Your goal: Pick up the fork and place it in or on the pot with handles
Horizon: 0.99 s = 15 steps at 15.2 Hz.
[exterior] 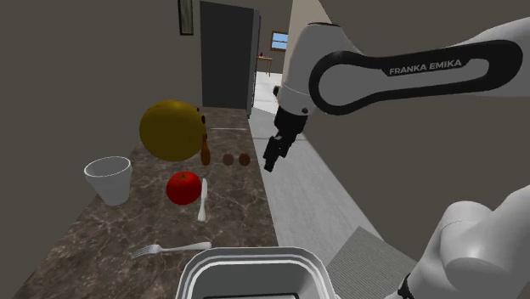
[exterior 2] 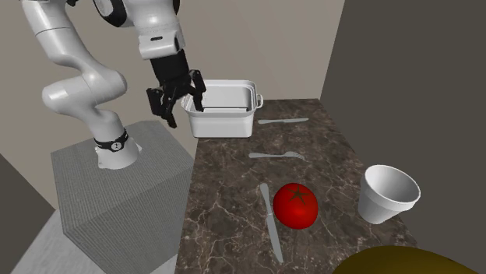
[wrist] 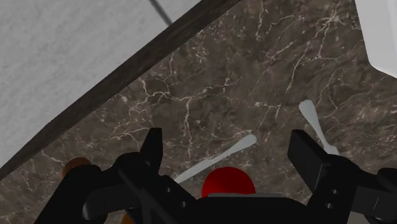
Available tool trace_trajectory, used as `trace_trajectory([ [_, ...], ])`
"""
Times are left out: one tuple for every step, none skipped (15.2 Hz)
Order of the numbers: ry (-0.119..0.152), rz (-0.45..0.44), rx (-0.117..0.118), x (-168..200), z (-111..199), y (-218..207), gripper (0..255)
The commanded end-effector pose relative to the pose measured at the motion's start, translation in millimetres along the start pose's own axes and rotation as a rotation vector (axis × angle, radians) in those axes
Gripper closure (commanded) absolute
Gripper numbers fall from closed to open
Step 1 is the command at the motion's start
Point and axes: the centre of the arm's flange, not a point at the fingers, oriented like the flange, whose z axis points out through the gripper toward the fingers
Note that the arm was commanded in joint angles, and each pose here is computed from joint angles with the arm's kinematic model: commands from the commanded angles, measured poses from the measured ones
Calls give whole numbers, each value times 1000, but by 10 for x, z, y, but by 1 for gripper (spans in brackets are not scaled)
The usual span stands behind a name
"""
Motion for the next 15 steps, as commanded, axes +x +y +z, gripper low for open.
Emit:
trace_trajectory([
  [-1,-20,-3,151,134,-197,0],
  [-3,-30,-5,218,210,-286,0],
  [-4,-40,-7,284,287,-376,0],
  [-5,-50,-9,350,363,-466,0],
  [-7,-60,-12,414,440,-556,0],
  [-8,-70,-14,477,518,-647,0],
  [-9,-80,-16,540,595,-739,0],
  [-10,-90,-18,601,673,-831,0],
  [-12,-100,-20,661,751,-923,0],
  [-13,-110,-22,720,829,-1016,0],
  [-14,-120,-24,779,908,-1109,0],
  [-15,-130,-27,836,987,-1203,0],
  [-17,-140,-29,892,1066,-1297,0],
  [-18,-150,-31,947,1145,-1391,0],
  [-19,-159,-33,1001,1225,-1486,0],
])
